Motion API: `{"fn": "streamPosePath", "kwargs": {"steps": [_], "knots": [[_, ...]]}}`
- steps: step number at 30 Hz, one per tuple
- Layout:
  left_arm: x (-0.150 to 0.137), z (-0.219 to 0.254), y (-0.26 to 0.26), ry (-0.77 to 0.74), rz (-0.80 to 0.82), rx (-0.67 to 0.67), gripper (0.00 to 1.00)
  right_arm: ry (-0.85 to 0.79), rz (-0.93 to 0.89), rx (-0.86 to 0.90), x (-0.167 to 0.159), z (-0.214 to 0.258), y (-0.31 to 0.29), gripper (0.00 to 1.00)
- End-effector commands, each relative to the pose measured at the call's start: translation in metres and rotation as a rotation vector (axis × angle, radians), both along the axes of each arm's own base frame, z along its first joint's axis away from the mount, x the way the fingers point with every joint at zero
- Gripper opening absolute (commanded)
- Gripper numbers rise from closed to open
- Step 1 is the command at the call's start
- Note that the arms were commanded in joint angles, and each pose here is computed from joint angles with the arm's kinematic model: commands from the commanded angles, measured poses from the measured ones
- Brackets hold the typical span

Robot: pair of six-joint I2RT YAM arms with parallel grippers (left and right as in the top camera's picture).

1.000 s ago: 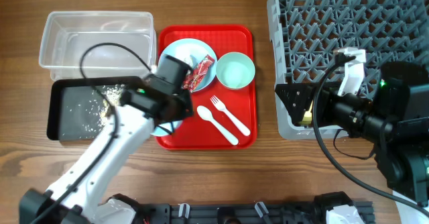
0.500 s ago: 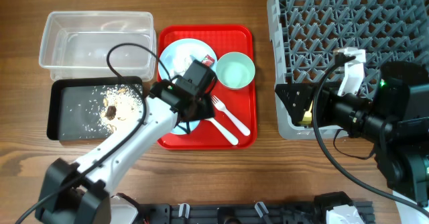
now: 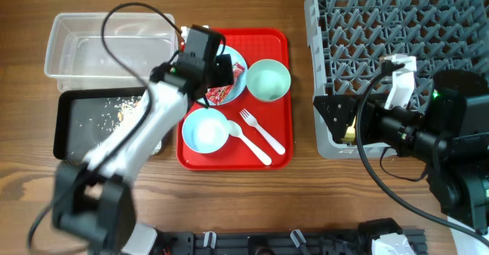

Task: Sort waste into correct bins and load items into the dishwasher rack
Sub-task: 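Return the emptied blue bowl to the red tray with left gripper, then grasp the red snack wrapper and tissue from the plate, left gripper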

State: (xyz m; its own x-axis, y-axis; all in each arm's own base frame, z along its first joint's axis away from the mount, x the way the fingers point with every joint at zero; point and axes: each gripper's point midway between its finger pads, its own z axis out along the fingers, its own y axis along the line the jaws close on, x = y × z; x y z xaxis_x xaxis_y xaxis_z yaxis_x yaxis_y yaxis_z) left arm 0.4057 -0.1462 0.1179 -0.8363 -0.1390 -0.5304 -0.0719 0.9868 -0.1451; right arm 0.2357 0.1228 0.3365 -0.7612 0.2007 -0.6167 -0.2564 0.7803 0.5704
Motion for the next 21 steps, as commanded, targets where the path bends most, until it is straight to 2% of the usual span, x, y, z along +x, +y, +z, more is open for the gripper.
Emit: {"fn": "streamPosePath", "kwargs": {"steps": [1, 3, 5, 6, 10, 12, 13, 17, 21], "knots": [[0.006, -0.050, 0.003, 0.099, -0.030, 0.016, 0.84, 0.020, -0.001, -0.013, 0.003, -0.007, 0.000, 1.00], [0.010, -0.067, 0.002, 0.115, -0.028, 0.022, 0.82, 0.031, -0.001, -0.015, 0.004, -0.009, 0.000, 1.00], [0.013, -0.077, 0.000, 0.120, -0.028, 0.024, 0.73, 0.044, -0.002, -0.015, 0.006, -0.012, 0.000, 1.00], [0.015, -0.082, 0.000, 0.124, -0.028, 0.026, 0.64, 0.052, -0.002, -0.016, 0.007, -0.014, 0.001, 1.00], [0.015, -0.092, 0.000, 0.137, -0.027, 0.031, 0.36, 0.074, -0.002, -0.019, 0.011, -0.019, 0.001, 1.00], [0.014, -0.092, 0.000, 0.139, -0.028, 0.032, 0.13, 0.076, 0.001, -0.017, 0.011, -0.019, 0.002, 1.00], [0.013, -0.090, 0.001, 0.141, -0.028, 0.033, 0.04, 0.075, 0.001, -0.017, 0.011, -0.019, 0.002, 1.00], [0.013, -0.065, 0.007, 0.121, -0.014, 0.024, 0.04, 0.056, 0.004, -0.012, 0.007, -0.014, 0.002, 1.00], [0.016, -0.006, 0.021, 0.042, 0.016, -0.005, 0.04, 0.022, 0.004, -0.007, 0.000, -0.006, 0.001, 1.00]]}}
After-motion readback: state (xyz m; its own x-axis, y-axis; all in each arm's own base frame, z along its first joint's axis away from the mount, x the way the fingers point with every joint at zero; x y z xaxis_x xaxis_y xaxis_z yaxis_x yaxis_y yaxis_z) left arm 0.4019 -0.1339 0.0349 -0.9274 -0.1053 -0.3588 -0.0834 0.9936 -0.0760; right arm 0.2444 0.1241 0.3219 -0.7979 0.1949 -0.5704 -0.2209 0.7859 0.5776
